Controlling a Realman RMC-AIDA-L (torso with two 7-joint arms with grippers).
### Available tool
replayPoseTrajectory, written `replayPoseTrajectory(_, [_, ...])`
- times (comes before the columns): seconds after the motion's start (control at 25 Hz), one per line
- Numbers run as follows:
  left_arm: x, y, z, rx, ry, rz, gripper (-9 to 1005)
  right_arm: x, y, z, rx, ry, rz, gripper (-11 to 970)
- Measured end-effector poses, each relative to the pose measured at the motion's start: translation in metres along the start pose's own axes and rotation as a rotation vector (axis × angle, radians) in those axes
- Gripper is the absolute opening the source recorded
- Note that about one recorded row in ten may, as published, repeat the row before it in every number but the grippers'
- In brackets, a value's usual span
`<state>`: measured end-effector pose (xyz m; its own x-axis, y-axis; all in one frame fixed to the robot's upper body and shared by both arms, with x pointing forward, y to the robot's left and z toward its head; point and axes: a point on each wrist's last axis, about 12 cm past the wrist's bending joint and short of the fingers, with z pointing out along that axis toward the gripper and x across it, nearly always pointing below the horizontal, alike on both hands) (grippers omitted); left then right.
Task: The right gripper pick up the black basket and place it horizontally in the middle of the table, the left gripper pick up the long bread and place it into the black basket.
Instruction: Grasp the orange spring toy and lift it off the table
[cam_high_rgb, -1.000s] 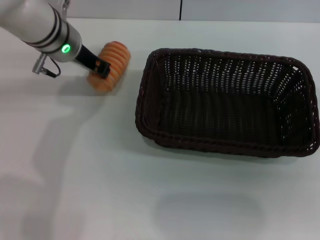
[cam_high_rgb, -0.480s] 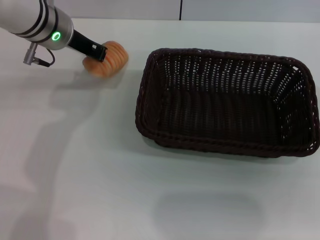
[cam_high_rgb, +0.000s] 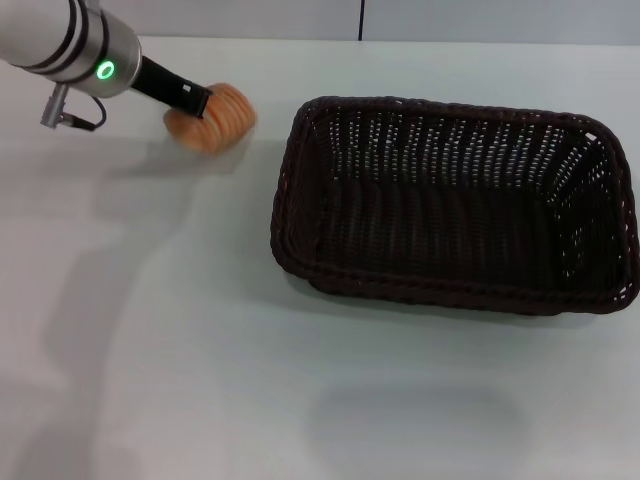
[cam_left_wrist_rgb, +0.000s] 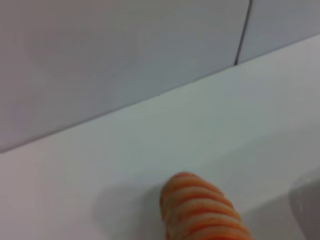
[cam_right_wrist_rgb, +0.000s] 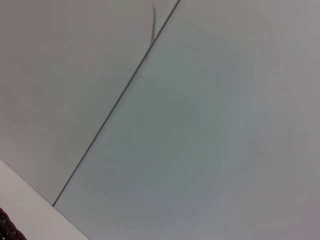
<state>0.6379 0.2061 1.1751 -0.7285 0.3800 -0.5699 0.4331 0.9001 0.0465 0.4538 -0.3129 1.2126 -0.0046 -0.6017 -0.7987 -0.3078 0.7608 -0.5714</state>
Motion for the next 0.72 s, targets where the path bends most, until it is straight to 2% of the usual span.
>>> replayPoseTrajectory(0.24, [-0.006, -0.003, -0.012, -0.001, -0.048, 0.017, 95, -0.001, 0.000, 0.000, -0.002, -0.002, -0.002, 482])
replayPoseTrajectory(0.36, [-0.014, -0.007, -0.031, -0.004, -0.113, 0.037, 71, -0.002, 0.001, 0.001, -0.004, -0.005, -0.002, 481])
replayPoseTrajectory(0.72, [-0.010, -0.005, -0.033, -0.004, -0.085, 0.024, -2, -0.003, 0.002, 0.002, -0.007, -0.010, -0.003, 481])
